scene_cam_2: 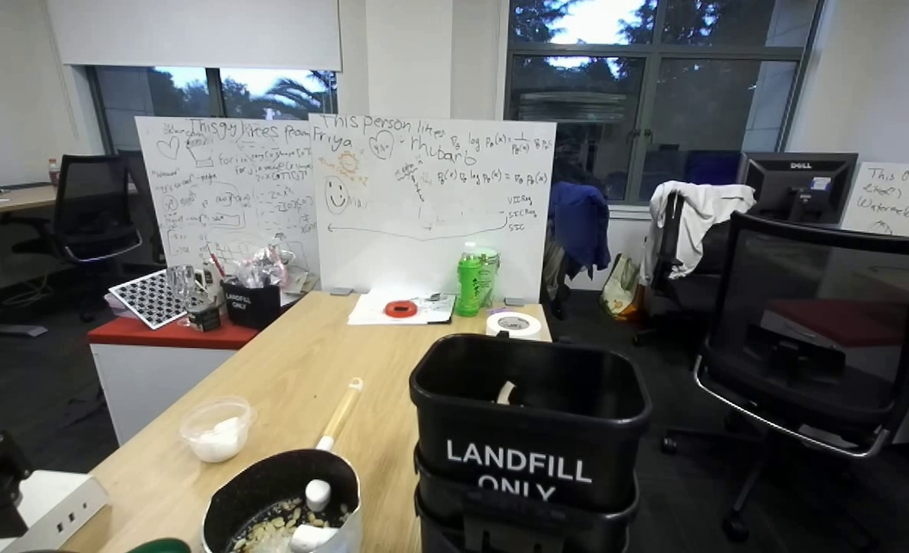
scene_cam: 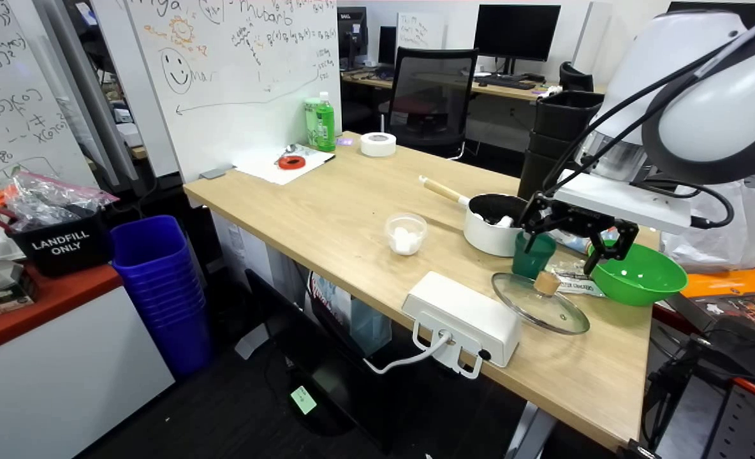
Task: Put the glass lid on top of the white object
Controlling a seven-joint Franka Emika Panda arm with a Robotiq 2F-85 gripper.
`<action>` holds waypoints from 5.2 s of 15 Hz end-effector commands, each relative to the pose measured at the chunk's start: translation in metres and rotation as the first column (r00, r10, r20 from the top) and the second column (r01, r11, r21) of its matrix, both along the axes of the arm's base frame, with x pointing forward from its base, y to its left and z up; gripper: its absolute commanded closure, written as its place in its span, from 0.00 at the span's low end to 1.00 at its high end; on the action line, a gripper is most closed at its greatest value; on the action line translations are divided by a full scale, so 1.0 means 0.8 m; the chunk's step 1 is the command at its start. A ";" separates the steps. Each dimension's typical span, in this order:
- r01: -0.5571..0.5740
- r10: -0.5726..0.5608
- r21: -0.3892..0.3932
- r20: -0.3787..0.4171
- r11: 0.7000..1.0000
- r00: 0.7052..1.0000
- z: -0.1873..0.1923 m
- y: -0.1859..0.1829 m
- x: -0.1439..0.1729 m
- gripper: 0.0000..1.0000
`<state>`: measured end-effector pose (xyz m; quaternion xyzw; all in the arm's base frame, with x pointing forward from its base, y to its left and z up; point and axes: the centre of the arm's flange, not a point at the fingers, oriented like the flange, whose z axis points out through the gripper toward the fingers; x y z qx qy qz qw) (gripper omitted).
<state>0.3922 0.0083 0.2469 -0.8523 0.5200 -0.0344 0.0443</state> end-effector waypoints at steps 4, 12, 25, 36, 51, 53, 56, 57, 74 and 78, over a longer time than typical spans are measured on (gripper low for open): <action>0.089 -0.089 0.022 -0.006 0.996 0.996 -0.012 -0.012 0.011 0.00; 0.200 -0.188 0.107 -0.108 0.974 0.976 -0.050 -0.025 0.009 0.00; 0.241 -0.225 0.131 -0.129 0.962 0.966 -0.080 -0.034 0.030 0.48; 0.166 -0.134 0.151 -0.201 0.974 0.970 -0.057 -0.025 0.013 0.85; -0.196 0.201 -0.198 0.004 0.960 0.980 0.011 0.128 0.009 0.85; -0.210 0.221 -0.232 0.024 0.950 0.975 0.008 0.144 0.013 0.85; -0.216 0.232 -0.246 0.038 0.945 0.972 0.005 0.157 0.020 0.85; -0.224 0.240 -0.243 0.039 0.944 0.970 0.002 0.162 0.022 0.85; -0.266 0.273 -0.179 0.015 0.947 0.962 -0.030 0.205 0.080 0.85; -0.255 0.261 -0.174 0.013 0.951 0.965 -0.031 0.202 0.087 0.85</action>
